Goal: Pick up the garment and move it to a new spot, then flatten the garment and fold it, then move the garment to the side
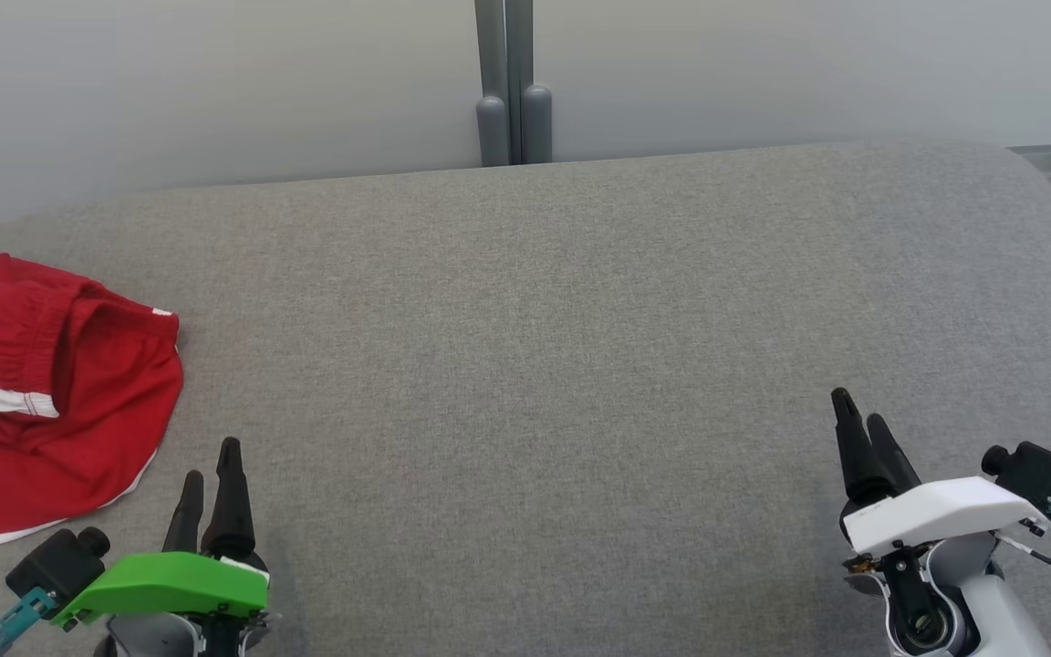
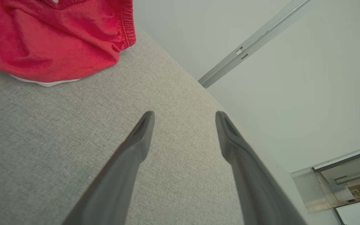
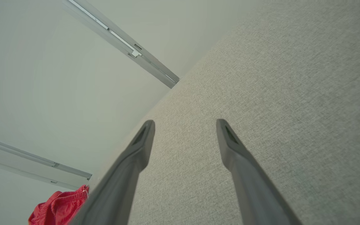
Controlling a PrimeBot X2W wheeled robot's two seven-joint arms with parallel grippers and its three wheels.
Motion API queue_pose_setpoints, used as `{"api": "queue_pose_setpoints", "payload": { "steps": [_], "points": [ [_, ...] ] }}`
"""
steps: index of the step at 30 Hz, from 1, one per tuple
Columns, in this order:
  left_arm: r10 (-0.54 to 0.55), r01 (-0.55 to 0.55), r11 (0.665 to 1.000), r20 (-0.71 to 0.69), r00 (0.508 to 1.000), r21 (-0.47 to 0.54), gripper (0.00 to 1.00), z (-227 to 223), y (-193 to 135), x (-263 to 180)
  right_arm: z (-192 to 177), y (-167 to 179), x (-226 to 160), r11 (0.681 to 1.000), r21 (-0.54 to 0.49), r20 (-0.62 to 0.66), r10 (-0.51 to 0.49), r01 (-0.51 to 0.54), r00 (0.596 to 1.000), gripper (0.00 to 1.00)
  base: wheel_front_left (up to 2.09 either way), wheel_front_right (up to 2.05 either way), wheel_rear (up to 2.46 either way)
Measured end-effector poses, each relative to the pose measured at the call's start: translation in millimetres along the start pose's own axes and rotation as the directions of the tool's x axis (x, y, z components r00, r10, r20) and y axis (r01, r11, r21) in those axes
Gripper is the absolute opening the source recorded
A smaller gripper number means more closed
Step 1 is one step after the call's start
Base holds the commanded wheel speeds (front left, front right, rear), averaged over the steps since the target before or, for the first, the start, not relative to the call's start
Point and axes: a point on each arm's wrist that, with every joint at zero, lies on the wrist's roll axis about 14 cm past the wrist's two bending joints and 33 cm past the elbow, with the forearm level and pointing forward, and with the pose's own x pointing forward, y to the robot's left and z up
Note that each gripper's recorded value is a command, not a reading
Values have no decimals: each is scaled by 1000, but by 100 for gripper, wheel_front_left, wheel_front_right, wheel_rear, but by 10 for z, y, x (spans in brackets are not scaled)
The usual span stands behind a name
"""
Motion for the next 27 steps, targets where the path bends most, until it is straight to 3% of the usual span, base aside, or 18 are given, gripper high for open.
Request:
{"api": "queue_pose_setpoints", "payload": {
  "steps": [11,27],
  "points": [
    [-16,15,992,7,1000,125,100,-7,-33,13,-55,40,21,990,-142,-14,22,-24,1000,100,0,0,0],
    [-40,32,961,26,999,273,100,19,-66,17,-56,123,53,943,-327,-10,65,-65,998,100,0,0,0]
  ]
}}
